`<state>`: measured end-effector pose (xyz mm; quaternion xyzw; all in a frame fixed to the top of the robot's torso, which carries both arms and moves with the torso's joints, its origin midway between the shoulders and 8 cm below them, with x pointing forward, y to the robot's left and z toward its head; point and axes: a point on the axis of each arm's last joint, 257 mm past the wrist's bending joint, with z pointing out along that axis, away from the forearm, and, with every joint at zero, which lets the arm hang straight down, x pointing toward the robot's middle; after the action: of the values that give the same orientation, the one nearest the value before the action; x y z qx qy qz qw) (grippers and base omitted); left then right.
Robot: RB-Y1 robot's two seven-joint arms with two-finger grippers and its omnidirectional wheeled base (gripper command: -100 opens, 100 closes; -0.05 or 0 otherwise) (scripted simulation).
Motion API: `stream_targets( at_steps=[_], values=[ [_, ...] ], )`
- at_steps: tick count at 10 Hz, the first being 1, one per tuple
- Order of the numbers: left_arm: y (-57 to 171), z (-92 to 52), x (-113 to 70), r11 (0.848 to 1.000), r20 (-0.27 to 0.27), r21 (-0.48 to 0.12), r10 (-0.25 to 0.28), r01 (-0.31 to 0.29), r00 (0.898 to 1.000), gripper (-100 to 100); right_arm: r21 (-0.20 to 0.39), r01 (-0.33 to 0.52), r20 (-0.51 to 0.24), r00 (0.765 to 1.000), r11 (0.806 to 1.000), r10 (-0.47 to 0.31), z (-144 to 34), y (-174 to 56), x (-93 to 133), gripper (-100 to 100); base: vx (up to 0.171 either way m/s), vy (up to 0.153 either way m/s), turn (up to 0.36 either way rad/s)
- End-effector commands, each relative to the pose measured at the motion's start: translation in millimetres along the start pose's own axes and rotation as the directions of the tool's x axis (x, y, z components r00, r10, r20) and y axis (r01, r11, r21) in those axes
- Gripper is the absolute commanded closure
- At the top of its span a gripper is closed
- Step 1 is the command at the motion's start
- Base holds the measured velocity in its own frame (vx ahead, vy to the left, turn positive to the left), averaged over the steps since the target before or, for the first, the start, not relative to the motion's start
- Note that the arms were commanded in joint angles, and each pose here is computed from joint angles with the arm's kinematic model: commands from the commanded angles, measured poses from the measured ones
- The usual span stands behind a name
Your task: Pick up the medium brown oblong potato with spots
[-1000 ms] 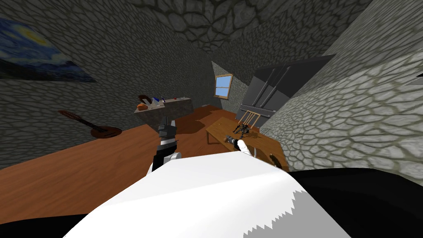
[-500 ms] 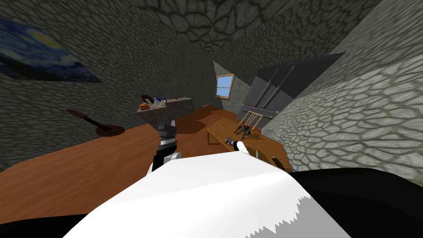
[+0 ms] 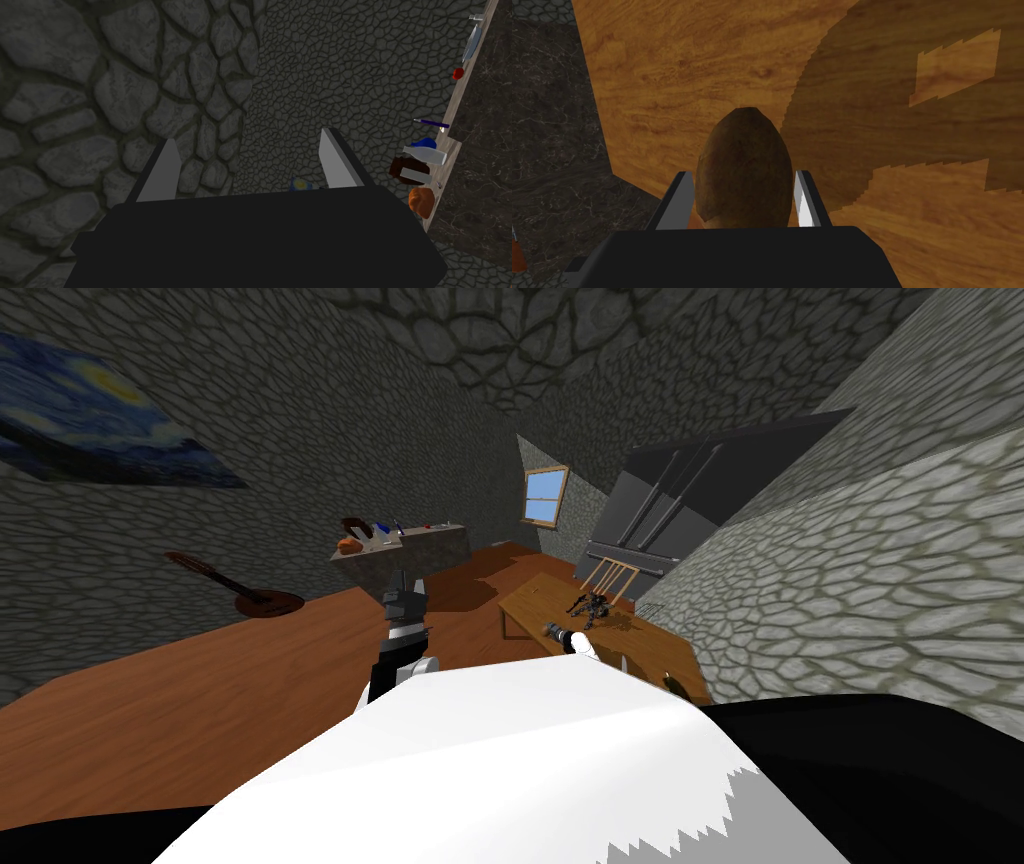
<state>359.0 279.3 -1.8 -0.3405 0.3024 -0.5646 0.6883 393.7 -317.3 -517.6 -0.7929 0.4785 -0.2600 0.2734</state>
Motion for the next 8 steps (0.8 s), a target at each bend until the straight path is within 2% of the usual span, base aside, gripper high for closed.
stream_targets(
  at_steps=[1, 3, 4, 5, 6, 7, 8],
  values=[
    [0, 0.0, 0.0, 1.000, 0.000, 0.000, 0.000, 0.000, 1.000, 0, 0.000, 0.000, 0.000, 1.000, 1.000, 0.000, 0.0, 0, 0, 100, 0.000, 0.000, 0.000],
    [0, 0.0, 0.0, 1.000, 0.000, 0.000, 0.000, 0.000, 1.000, 0, 0.000, 0.001, 0.000, 1.000, 1.000, -0.001, 0.0, 0, 0, 100, 0.000, 0.000, 0.000],
    [0, 0.0, 0.0, 1.000, 0.000, 0.000, 0.000, 0.000, 1.000, 0, 0.000, 0.001, 0.000, 1.000, 1.000, -0.001, 0.0, 0, 0, 0, 0.000, 0.000, 0.000],
    [0, 0.0, 0.0, 1.000, 0.000, 0.000, 0.000, 0.000, 1.000, 0, -0.001, 0.006, 0.005, 1.000, 1.000, -0.006, -3.2, -5, 11, 100, -0.045, 0.041, -0.063],
    [0, 0.0, 0.0, 1.000, 0.000, 0.000, 0.000, 0.000, 1.000, 0, -0.001, 0.009, 0.008, 1.000, 1.000, -0.009, -5.9, -7, 17, 100, -0.085, 0.067, -0.069],
    [0, 0.0, 0.0, 1.000, 0.000, 0.000, 0.000, 0.000, 1.000, 0, 0.001, 0.011, 0.002, 1.000, 1.000, -0.011, -4.3, -8, 14, 100, -0.040, 0.029, -0.018],
    [0, 0.0, 0.0, 1.000, 0.000, 0.000, 0.000, 0.000, 1.000, 0, -0.001, 0.009, 0.005, 1.000, 1.000, -0.009, -4.7, -7, 14, 0, -0.007, 0.005, -0.001]
  ],
)
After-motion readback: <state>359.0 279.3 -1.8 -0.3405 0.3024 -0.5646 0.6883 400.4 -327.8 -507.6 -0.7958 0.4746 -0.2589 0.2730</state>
